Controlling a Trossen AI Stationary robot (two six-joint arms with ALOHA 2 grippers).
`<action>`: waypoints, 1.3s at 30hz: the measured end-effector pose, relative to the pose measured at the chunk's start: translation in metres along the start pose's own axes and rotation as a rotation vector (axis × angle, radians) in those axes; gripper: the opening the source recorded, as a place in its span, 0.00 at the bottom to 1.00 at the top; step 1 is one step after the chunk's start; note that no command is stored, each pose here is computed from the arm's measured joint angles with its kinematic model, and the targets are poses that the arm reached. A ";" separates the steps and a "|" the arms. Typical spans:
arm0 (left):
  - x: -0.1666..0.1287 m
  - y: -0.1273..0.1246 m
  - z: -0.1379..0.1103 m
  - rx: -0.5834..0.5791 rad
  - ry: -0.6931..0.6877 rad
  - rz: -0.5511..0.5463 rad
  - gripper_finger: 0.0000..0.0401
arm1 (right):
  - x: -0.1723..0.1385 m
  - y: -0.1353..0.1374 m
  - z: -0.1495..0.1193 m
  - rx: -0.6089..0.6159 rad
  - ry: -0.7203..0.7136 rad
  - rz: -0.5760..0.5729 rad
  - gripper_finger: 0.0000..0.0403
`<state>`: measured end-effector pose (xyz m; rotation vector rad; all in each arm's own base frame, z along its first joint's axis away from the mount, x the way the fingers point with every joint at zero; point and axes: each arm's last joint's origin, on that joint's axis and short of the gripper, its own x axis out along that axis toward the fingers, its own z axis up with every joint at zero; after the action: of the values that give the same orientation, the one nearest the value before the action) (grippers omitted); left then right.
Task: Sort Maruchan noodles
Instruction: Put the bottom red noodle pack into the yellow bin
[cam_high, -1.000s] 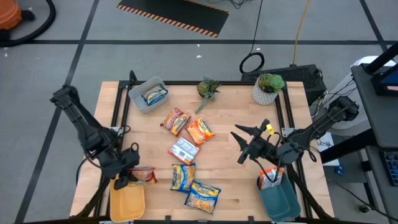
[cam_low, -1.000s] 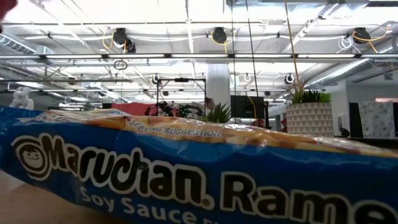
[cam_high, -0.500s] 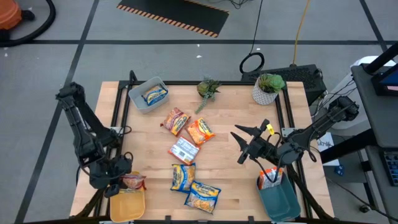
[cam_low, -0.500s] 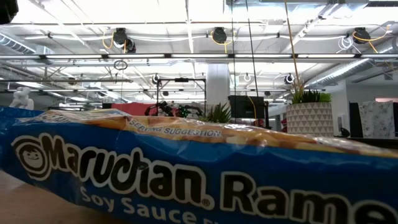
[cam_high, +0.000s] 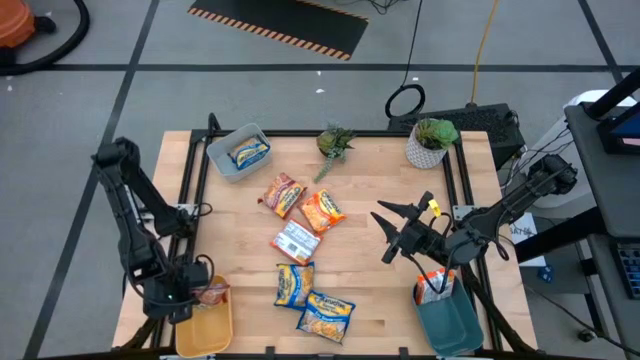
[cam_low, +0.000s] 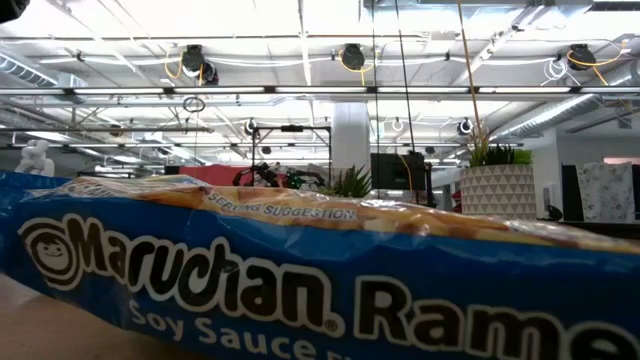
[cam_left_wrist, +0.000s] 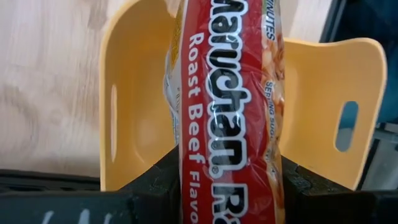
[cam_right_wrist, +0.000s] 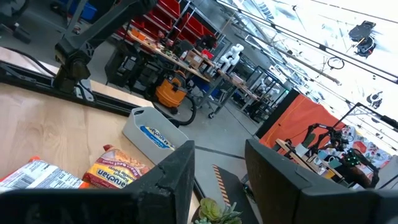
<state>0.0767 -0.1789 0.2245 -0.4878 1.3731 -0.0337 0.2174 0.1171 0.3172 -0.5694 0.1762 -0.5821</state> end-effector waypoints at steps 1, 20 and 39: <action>0.002 0.000 0.000 -0.007 0.000 0.008 0.36 | 0.000 0.000 0.000 -0.001 0.000 0.000 0.34; 0.006 0.001 0.003 -0.058 -0.125 0.055 0.36 | 0.000 0.001 -0.001 0.016 0.003 0.003 0.34; 0.005 0.002 0.006 -0.103 -0.059 0.052 0.64 | 0.000 0.001 -0.001 0.015 0.003 0.004 0.34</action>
<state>0.0826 -0.1766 0.2200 -0.5346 1.3337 0.0938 0.2174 0.1171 0.3160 -0.5537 0.1752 -0.5799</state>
